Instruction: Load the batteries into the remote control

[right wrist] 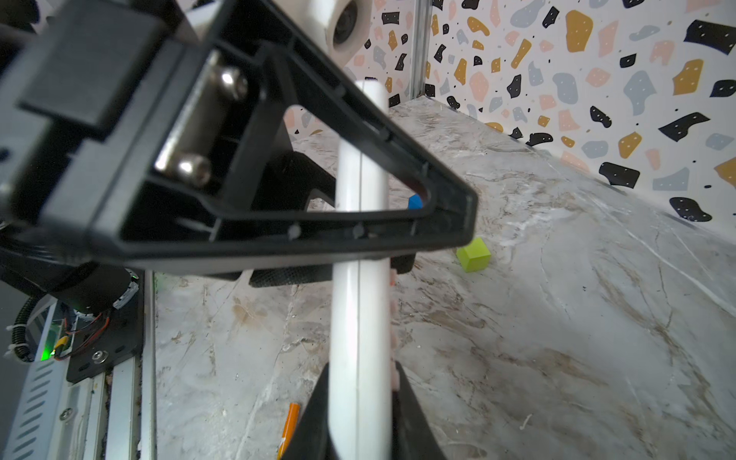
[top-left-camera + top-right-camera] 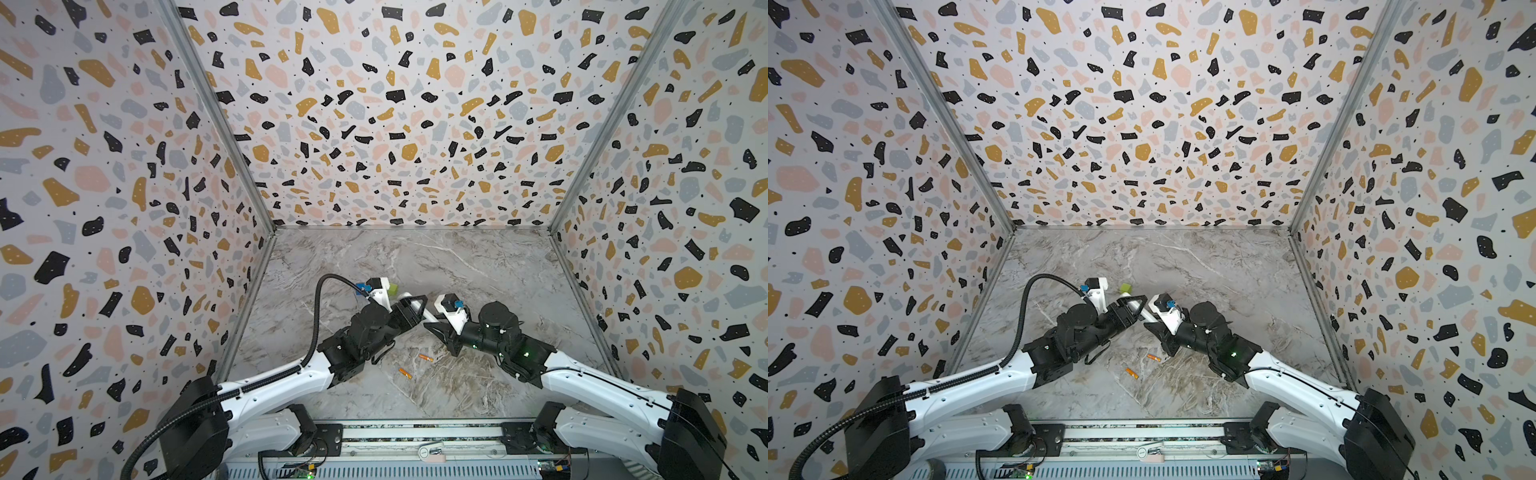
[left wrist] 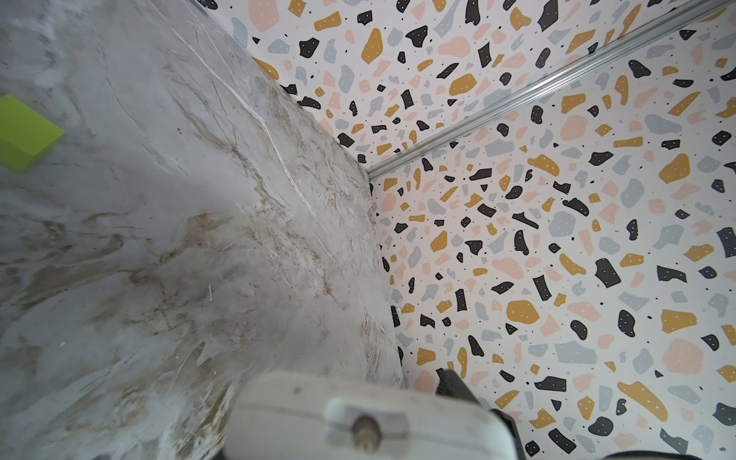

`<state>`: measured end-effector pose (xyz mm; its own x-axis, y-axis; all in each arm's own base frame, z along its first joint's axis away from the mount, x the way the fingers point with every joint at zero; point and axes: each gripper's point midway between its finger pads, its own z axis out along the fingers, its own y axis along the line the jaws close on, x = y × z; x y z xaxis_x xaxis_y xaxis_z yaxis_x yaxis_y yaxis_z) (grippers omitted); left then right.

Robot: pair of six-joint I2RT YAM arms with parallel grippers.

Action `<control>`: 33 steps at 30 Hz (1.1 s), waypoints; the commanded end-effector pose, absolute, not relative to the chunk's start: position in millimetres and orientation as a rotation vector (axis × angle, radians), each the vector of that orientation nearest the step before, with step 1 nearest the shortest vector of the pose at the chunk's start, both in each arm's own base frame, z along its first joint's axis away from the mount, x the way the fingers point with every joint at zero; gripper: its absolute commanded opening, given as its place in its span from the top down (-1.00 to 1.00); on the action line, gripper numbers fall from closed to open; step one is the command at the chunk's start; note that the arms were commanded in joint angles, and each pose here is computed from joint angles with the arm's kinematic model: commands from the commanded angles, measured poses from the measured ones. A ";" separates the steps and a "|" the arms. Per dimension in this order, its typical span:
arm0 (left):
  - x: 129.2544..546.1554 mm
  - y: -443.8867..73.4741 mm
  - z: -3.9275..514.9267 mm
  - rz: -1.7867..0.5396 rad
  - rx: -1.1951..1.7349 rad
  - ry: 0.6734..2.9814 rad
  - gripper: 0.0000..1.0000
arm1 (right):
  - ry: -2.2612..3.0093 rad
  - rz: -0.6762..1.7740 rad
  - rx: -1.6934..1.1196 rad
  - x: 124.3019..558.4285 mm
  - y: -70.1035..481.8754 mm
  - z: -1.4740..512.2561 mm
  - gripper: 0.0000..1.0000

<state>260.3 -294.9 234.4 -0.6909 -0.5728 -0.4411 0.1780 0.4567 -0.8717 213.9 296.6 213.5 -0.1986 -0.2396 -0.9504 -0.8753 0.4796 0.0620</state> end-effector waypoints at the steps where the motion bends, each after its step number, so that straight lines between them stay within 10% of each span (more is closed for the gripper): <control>1: 259.2 -293.6 236.2 -1.289 -0.271 1.941 -0.18 | 1.699 0.777 -0.876 222.2 290.5 235.0 0.89; 6: 258.5 -281.9 234.0 -1.199 -0.189 1.946 -0.99 | 1.715 0.799 -0.891 222.0 289.3 231.4 0.96; 33: 202.5 -295.9 292.2 -1.206 0.484 1.661 -0.84 | 1.511 1.389 -1.106 167.5 289.4 271.1 0.99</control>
